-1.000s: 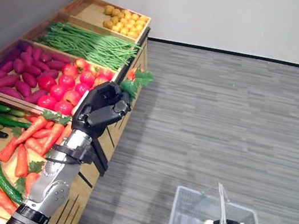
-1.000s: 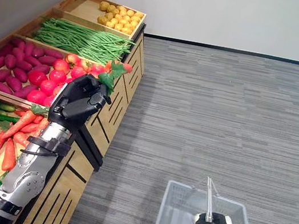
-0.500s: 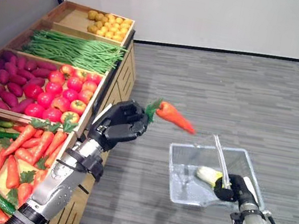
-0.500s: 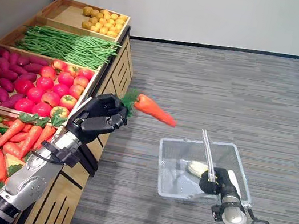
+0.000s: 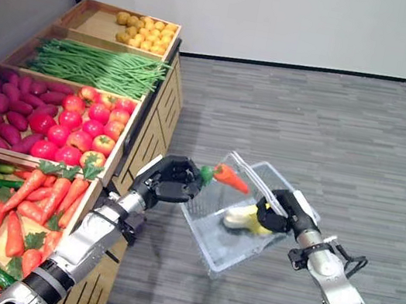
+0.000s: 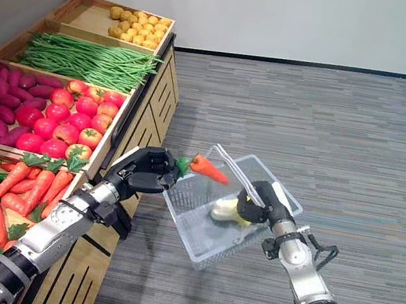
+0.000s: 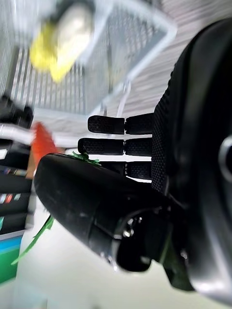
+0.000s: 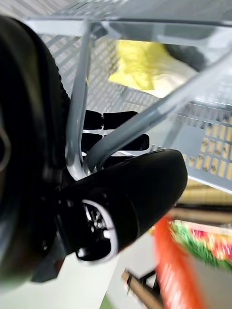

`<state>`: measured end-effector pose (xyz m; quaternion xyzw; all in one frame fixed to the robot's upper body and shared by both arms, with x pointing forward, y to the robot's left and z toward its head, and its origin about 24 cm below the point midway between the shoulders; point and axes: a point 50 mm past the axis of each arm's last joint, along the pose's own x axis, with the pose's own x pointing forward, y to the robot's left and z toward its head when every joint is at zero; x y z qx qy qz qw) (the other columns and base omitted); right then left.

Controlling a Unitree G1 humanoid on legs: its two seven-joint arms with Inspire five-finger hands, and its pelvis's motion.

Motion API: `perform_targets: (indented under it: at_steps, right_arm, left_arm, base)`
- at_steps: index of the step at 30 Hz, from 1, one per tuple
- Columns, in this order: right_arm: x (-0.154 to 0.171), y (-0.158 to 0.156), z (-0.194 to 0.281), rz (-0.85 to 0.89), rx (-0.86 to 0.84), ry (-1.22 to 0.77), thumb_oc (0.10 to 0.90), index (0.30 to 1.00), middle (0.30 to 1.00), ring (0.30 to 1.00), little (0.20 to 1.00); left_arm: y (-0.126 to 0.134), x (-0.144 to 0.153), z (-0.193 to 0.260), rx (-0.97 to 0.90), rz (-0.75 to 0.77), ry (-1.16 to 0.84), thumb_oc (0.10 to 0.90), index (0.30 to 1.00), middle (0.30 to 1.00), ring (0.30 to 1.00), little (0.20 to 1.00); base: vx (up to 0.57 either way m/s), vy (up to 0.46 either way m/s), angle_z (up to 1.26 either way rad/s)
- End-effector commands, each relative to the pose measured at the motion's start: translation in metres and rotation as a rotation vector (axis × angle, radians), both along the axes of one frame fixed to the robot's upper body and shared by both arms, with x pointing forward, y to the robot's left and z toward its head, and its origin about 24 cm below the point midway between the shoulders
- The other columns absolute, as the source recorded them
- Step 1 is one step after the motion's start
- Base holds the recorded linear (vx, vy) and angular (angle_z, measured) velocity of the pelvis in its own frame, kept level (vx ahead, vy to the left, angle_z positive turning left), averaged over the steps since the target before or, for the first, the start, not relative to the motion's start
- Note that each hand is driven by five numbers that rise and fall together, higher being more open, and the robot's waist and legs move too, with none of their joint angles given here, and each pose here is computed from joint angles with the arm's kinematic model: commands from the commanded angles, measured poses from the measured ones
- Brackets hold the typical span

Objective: Get the vegetables into the basket

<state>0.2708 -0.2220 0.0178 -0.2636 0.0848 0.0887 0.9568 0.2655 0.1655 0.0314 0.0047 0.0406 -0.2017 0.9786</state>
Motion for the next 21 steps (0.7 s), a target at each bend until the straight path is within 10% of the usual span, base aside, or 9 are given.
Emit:
perform_targets:
  at_steps: [1, 21]
  right_arm:
    - [0.038, 0.039, 0.098, 0.145, 0.264, -0.449, 0.4, 0.3, 0.3, 0.3, 0.3]
    - [-0.004, 0.097, 0.091, 0.467, 0.463, -0.37, 0.4, 0.3, 0.3, 0.3, 0.3]
  left_arm:
    - [-0.002, 0.026, 0.028, 0.133, -0.01, -0.18, 0.4, 0.3, 0.3, 0.3, 0.3]
    - [0.014, 0.039, -0.005, 0.386, 0.192, -0.125, 0.4, 0.3, 0.3, 0.3, 0.3]
  base:
    - [0.0, 0.0, 0.0]
    - [-0.01, -0.006, -0.07]
